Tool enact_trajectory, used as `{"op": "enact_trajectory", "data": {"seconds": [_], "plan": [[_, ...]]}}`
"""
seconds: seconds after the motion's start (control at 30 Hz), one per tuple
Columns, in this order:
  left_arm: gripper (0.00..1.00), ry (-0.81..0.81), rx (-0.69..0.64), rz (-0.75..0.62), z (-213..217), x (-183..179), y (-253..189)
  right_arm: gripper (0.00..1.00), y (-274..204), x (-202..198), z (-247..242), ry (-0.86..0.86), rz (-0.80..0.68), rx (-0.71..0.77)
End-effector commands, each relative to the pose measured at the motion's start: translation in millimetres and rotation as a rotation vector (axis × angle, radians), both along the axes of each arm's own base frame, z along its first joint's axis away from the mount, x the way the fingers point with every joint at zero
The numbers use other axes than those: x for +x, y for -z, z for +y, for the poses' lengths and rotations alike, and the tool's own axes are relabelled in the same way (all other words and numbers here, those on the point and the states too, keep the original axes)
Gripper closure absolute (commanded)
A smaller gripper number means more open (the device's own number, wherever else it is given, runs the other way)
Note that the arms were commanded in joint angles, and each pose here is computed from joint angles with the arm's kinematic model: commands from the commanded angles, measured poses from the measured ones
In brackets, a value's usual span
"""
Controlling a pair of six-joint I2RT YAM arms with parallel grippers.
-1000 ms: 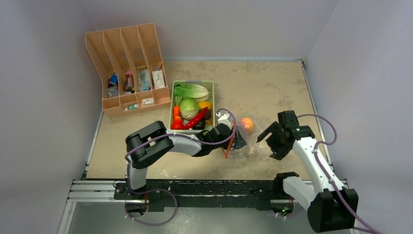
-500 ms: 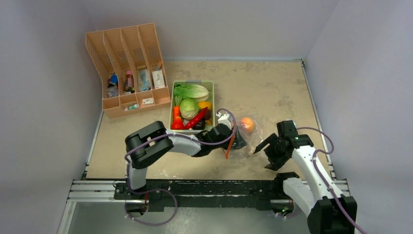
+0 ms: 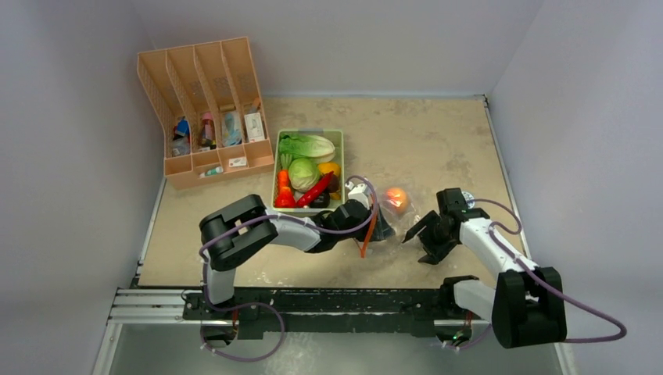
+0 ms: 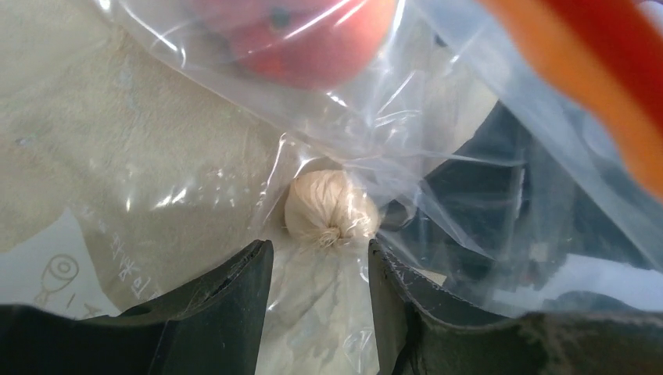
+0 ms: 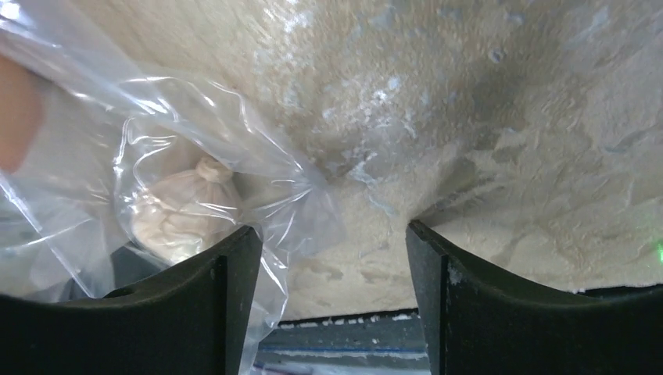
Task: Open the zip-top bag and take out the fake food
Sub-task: Pick up the fake vegetable from the zipper food storage bag.
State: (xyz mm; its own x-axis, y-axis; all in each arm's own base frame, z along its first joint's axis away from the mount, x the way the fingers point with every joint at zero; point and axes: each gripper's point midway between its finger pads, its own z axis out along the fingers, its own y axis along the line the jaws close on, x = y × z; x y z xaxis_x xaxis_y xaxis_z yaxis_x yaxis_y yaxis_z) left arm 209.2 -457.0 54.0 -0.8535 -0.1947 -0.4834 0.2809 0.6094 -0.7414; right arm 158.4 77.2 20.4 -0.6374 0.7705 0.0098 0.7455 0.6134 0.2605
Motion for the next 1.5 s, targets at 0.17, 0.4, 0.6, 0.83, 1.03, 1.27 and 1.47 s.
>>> {"op": "enact_trajectory", "data": {"seconds": [0.17, 0.4, 0.6, 0.83, 1.03, 1.27, 1.47], "plan": [[0.5, -0.004, 0.122, -0.032, 21.5, 1.9, 18.5, 0.28, 8.1, 14.7, 1.4, -0.029, -0.033, 0.001], [0.47, 0.072, -0.02, -0.075, 4.3, -5.8, -7.4, 0.28, 5.3, 24.0, -12.3, -0.049, -0.052, -0.084], [0.47, 0.011, -0.025, -0.077, 6.0, 4.1, -10.3, 0.28, -13.1, 34.5, -27.5, -0.033, -0.098, -0.172], [0.49, -0.084, -0.048, -0.104, 17.6, 18.0, -22.9, 0.27, -23.4, 51.7, -17.3, -0.091, -0.22, -0.124], [0.49, -0.122, -0.032, -0.098, 11.4, 30.0, -19.2, 0.26, -16.7, 71.4, -3.3, -0.244, -0.295, -0.077], [0.49, -0.143, -0.053, -0.091, 12.0, 32.3, -17.7, 0.27, -3.1, 70.3, -9.0, -0.316, -0.259, -0.116], [0.46, -0.136, -0.079, -0.094, 0.7, 35.9, -21.7, 0.26, 3.4, 65.0, -4.4, -0.361, -0.259, -0.09]]}}
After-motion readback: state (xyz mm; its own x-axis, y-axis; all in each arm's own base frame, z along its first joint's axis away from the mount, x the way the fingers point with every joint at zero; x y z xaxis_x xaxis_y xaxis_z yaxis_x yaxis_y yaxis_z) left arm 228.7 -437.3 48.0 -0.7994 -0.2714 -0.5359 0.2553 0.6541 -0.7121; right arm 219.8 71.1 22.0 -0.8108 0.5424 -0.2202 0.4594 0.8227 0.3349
